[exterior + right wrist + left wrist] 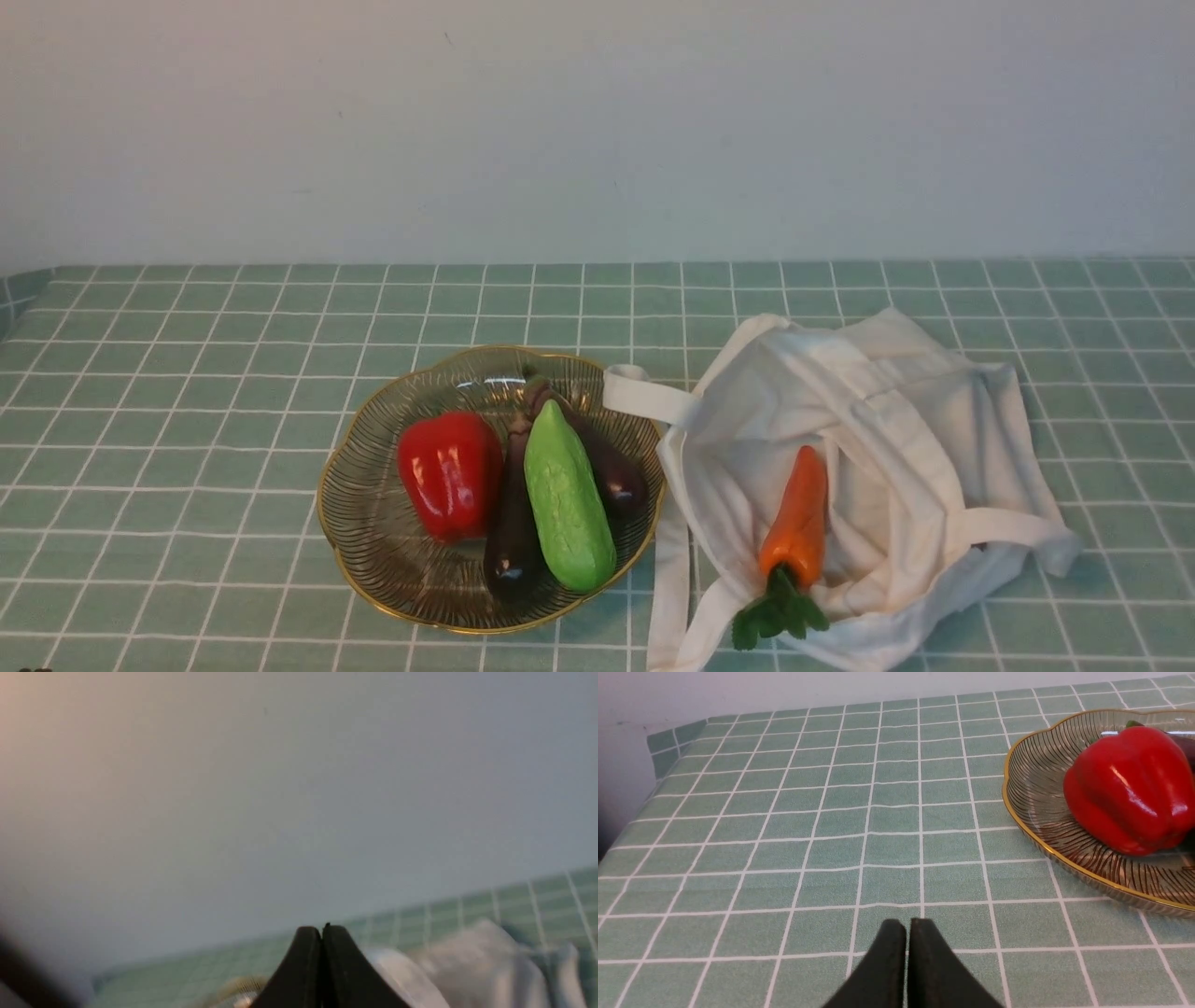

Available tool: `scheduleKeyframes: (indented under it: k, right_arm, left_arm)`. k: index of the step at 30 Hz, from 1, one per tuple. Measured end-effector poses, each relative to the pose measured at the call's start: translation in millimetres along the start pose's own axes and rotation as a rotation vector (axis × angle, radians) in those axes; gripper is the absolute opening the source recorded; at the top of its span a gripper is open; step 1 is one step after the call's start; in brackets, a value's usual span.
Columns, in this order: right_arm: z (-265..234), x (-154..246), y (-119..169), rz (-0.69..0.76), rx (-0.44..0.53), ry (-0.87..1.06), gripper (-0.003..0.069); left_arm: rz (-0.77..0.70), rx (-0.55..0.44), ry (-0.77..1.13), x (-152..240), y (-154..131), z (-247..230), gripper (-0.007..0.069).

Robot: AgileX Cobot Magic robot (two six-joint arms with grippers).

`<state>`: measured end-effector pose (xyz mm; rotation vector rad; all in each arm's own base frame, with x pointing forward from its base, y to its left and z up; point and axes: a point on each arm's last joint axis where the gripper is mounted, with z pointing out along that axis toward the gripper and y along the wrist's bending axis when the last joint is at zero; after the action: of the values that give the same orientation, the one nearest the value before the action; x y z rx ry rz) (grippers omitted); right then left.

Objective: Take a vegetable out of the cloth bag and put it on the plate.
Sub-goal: Use the right arm to grab a carrot from the bag

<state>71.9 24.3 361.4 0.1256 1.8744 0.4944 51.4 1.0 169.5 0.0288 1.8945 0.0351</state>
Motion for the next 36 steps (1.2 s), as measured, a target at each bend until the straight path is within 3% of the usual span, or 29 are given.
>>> scheduleKeyframes:
  k: [5,8,9,10,14,19,23,25,31,36]
  right_arm:
    - [81,5,-20,0.048,0.168,0.588,-0.0011]
    - [132,29,-22,0.075,0.117,0.834,-0.0008]
    - [132,29,-21,0.078,0.111,0.833,-0.0008]
    - [157,44,-11,0.07,0.053,0.916,-0.0004]
    - [194,60,12,0.025,0.017,0.973,0.0017]
    - [231,61,35,-0.021,0.089,0.983,0.0067]
    - [255,70,46,-0.034,0.145,1.0,0.0146]
    - [268,80,50,-0.019,0.181,1.022,0.0239]
    - [287,97,44,0.037,0.282,1.044,0.0421]
    - [295,109,35,0.047,0.356,1.057,0.0473]
  left_arm:
    - [0.0,0.0,0.0,0,0,0,-0.0005]
    - [0.0,0.0,0.0,0,0,0,-0.0005]
    - [0.0,0.0,0.0,0,0,0,-0.0005]
    - [0.0,0.0,0.0,0,0,0,-0.0005]
    - [0.0,0.0,0.0,0,0,0,-0.0005]
    - [0.0,0.0,0.0,0,0,0,-0.0005]
    - [0.0,0.0,0.0,0,0,0,-0.0005]
    - [0.0,0.0,0.0,0,0,0,-0.0005]
    - [0.0,0.0,0.0,0,0,0,-0.0005]
    - [0.0,0.0,0.0,0,0,0,-0.0005]
